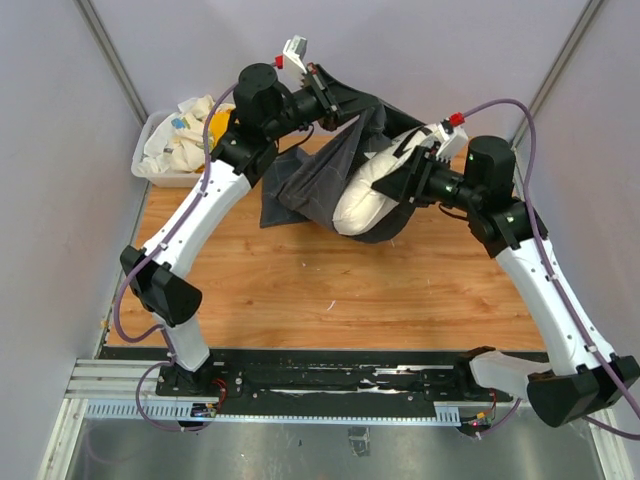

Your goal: Put the pillow into the pillowcase

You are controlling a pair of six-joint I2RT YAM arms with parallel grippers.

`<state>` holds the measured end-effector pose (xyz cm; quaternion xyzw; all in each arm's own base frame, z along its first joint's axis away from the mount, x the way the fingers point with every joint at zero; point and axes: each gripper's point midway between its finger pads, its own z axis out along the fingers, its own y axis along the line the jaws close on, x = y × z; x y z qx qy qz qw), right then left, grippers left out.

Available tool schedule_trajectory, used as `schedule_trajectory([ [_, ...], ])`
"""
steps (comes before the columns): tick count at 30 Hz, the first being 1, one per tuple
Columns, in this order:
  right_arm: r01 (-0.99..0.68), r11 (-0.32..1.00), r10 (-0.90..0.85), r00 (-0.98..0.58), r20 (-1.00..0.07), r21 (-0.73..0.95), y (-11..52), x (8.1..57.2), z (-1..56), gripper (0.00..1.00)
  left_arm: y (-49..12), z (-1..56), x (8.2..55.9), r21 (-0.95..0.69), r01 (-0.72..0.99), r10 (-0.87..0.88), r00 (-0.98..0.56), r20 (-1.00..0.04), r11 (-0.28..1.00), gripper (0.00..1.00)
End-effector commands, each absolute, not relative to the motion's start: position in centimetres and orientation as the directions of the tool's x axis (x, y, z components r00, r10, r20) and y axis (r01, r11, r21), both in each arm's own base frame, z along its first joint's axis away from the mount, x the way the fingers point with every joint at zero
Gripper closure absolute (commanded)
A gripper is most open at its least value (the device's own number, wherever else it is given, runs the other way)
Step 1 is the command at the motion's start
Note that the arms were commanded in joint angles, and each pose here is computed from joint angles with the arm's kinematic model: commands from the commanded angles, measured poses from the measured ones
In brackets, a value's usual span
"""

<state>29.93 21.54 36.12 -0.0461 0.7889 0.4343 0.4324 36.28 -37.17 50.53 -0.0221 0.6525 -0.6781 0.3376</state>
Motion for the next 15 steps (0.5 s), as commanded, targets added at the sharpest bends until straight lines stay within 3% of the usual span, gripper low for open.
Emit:
schedule_trajectory([
  [1,-0.417,0.670,0.288,-0.617,-0.732,0.615,19.6,28.7,34.8,0.42,-31.9,63.6,29.3,-0.706,0.697,-0.614,-0.613,-0.497,-0.124,1.00],
  [8,-0.411,0.730,0.304,-0.520,-0.798,0.546,16.7,25.7,35.6,0.38,-30.1,62.9,31.0,-0.742,0.666,-0.690,-0.572,-0.444,-0.074,1.00],
  [15,-0.320,0.794,0.309,-0.519,-0.797,0.517,14.3,24.0,33.9,0.37,-29.4,62.9,31.7,-0.753,0.656,-0.721,-0.551,-0.421,-0.061,1.00],
])
